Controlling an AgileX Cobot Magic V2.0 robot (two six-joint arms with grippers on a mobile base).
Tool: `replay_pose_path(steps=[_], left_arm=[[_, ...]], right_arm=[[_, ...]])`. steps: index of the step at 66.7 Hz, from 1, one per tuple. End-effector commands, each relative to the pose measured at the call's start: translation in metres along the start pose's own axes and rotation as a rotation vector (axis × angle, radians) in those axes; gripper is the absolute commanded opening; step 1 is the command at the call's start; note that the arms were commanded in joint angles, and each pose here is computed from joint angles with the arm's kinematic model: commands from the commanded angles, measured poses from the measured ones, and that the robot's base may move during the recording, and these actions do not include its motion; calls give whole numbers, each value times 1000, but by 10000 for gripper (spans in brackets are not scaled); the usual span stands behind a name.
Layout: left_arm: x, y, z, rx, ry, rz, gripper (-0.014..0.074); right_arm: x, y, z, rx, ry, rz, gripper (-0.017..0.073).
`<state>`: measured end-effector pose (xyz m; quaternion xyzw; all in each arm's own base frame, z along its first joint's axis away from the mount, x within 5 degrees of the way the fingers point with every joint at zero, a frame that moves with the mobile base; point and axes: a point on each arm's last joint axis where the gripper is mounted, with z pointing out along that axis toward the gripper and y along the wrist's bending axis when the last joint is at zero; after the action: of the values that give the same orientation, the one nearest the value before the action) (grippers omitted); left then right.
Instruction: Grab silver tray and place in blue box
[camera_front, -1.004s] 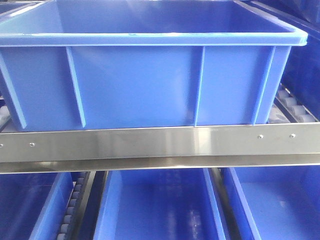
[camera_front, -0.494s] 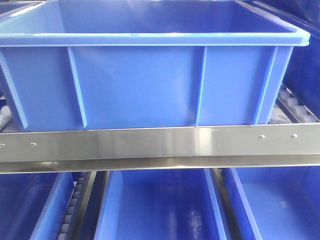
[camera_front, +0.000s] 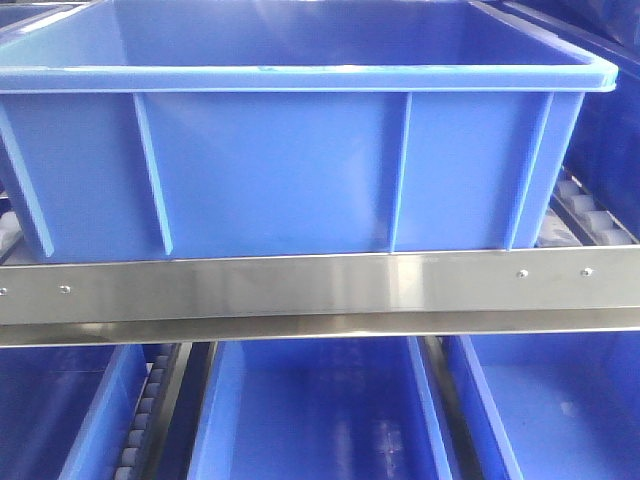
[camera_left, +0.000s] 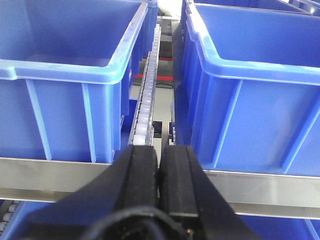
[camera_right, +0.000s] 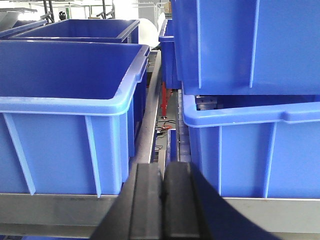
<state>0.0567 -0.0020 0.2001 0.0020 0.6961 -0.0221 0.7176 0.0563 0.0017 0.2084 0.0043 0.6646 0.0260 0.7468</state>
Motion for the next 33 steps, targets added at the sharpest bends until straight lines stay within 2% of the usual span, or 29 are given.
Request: replay_pose_path(steps=[1, 33], left_arm=[[-3, 0, -1, 4, -92, -9, -13], [-3, 0, -1, 4, -92, -9, -13]], right_arm=[[-16, 1, -3, -12, -134, -24, 52], [-16, 1, -3, -12, -134, -24, 52]])
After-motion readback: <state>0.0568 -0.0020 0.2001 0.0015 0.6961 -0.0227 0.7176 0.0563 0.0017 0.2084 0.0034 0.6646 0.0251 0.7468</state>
